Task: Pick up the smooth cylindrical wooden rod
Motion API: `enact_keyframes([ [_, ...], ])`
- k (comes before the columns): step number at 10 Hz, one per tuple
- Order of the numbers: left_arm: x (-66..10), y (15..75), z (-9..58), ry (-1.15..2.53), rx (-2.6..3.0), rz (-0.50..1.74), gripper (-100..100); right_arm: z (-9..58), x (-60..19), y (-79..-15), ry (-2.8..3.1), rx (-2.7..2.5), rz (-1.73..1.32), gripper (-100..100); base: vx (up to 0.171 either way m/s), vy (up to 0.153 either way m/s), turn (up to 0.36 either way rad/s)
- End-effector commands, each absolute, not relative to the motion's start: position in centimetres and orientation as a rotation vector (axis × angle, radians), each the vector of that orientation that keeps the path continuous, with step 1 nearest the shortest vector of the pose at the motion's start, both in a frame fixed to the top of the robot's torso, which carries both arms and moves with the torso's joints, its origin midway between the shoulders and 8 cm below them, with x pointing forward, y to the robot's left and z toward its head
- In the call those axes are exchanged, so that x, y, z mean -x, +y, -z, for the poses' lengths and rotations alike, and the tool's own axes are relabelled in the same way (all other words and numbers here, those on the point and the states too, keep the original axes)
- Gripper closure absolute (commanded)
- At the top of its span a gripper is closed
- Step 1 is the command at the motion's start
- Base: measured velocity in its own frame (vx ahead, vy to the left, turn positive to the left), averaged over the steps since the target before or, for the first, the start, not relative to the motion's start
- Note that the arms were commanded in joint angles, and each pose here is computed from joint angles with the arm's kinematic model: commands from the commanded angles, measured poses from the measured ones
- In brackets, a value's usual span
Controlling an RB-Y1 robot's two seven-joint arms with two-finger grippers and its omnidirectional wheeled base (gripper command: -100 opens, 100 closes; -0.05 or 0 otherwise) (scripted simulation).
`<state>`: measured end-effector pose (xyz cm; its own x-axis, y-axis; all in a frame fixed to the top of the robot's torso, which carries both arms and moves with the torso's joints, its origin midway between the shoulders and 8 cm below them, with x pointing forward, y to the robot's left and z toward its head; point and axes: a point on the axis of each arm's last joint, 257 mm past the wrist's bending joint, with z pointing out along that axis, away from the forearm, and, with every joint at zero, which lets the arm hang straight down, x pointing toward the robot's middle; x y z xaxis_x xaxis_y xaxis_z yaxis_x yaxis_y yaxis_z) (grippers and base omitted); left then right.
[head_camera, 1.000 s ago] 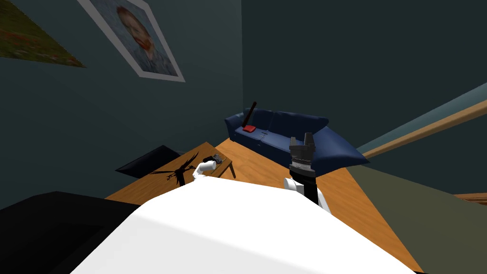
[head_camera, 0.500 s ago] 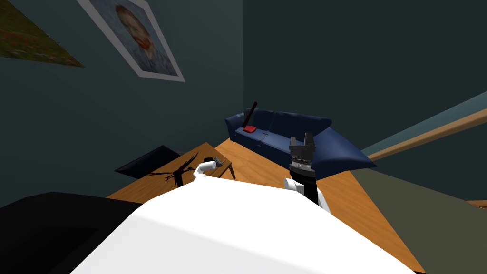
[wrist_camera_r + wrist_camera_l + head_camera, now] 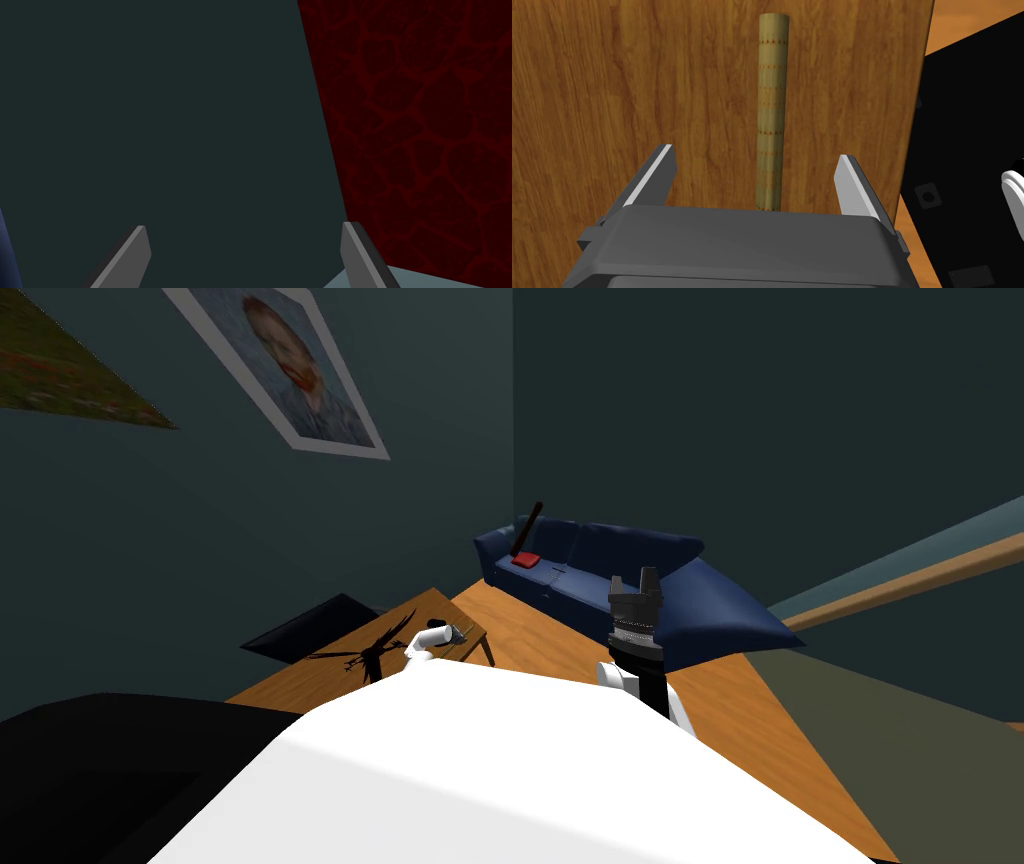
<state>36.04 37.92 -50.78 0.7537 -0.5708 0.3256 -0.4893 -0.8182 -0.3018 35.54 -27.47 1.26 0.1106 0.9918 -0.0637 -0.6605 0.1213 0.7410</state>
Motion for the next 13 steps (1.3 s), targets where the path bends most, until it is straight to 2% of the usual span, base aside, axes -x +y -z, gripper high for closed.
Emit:
enact_keyframes([
  [1, -35.0, 38.1, 51.6, 0.821, 2.806, 0.55, -100, -1.3, -35.5, -27.5, 0.654, -0.633, -1.341, 0, 0.041, -0.014, 0.029],
  [4, -34.4, 38.3, 52.0, 0.806, 2.834, 0.516, -100, -1.3, -35.5, -27.5, 0.654, -0.633, -1.341, 0, 0.033, -0.007, 0.014],
  [5, -34.3, 38.3, 52.1, 0.804, 2.839, 0.511, 0, -1.3, -35.5, -27.5, 0.654, -0.633, -1.341, 0, 0.0, 0.0, 0.0],
  [6, -34.0, 37.9, 53.0, 0.81, 2.837, 0.513, -100, -1.3, -35.5, -27.5, 0.654, -0.633, -1.341, 0, 0.034, 0.012, 0.027],
  [10, -33.7, 37.4, 54.0, 0.816, 2.837, 0.512, -100, -1.3, -35.5, -27.5, 0.654, -0.633, -1.341, 0, 0.043, 0.014, 0.018],
  [11, -33.7, 37.4, 54.1, 0.816, 2.835, 0.514, 100, -1.3, -35.5, -27.5, 0.654, -0.633, -1.341, 0, 0.0, 0.0, 0.0],
  [13, -33.7, 37.3, 54.1, 0.816, 2.837, 0.513, 100, -1.3, -35.5, -27.5, 0.654, -0.633, -1.341, 0, 0.0, 0.0, 0.0],
])
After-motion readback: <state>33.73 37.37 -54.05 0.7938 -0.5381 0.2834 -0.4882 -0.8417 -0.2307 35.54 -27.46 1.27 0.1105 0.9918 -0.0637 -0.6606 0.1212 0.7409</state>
